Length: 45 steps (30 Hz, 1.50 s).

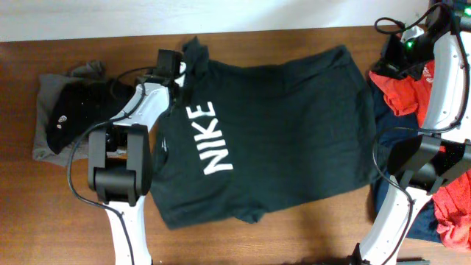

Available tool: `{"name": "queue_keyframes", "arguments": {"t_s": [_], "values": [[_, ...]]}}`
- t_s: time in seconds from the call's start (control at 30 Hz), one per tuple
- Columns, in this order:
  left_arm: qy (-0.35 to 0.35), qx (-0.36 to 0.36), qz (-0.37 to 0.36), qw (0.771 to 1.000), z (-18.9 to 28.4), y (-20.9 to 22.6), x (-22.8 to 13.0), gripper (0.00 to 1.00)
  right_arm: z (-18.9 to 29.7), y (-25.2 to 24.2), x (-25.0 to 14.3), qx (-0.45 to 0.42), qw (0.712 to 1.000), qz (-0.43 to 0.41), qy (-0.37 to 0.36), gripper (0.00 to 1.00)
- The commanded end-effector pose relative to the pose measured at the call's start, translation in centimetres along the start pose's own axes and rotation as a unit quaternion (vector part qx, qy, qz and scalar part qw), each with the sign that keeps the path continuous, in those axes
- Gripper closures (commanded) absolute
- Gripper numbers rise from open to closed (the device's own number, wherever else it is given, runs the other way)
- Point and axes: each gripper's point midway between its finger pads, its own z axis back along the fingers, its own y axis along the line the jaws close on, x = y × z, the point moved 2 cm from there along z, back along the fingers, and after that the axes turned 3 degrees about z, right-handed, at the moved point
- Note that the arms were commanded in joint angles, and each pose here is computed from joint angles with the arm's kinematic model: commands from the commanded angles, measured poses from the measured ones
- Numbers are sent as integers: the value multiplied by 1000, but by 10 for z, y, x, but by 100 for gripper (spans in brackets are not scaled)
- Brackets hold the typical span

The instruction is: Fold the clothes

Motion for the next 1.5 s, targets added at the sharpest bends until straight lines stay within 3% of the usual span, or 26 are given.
{"name": "queue_keyframes", "arguments": {"t_s": [0.0, 0.07, 0.23, 0.33, 0.37, 0.4, 0.57, 0.77, 1.0, 1.1, 1.3, 1.47], "values": [[18, -6, 74, 997, -47, 33, -21, 99, 13, 13, -4, 8, 1000, 17, -11, 84], [-41, -56, 91, 993, -34, 38, 24, 99, 11, 19, -7, 5, 1000, 26, -6, 83], [-106, -84, 89, 987, 13, 45, 96, 95, 1, 33, -13, -11, 997, 75, 7, 73], [-115, -82, 82, 987, 55, 50, 127, 73, -7, 26, -17, -41, 997, 54, 21, 69], [-115, -81, 74, 987, 74, 51, 136, 63, -11, 21, -19, -47, 997, 45, 29, 68], [-115, -79, 62, 988, 95, 51, 143, 44, -14, 18, -20, -49, 997, 39, 34, 68], [-109, -75, 25, 991, 184, 52, 151, 32, -8, 17, -27, -49, 997, 45, 44, 66], [-84, -73, 29, 993, 288, 51, 112, 7, 41, 37, -35, -22, 998, 58, -12, 64], [-134, -190, 16, 973, 394, 13, 91, 8, 119, 58, -59, -13, 991, 87, -106, 51], [-139, -156, 6, 978, 424, 11, 73, 8, 134, 63, -66, -11, 988, 95, -125, 47], [-56, -1, 17, 998, 437, 31, -9, 8, 138, 64, -68, -10, 987, 97, -131, 46], [139, 42, 136, 980, 366, 39, -137, 7, 138, 64, -67, -10, 986, 98, -133, 46]]}}
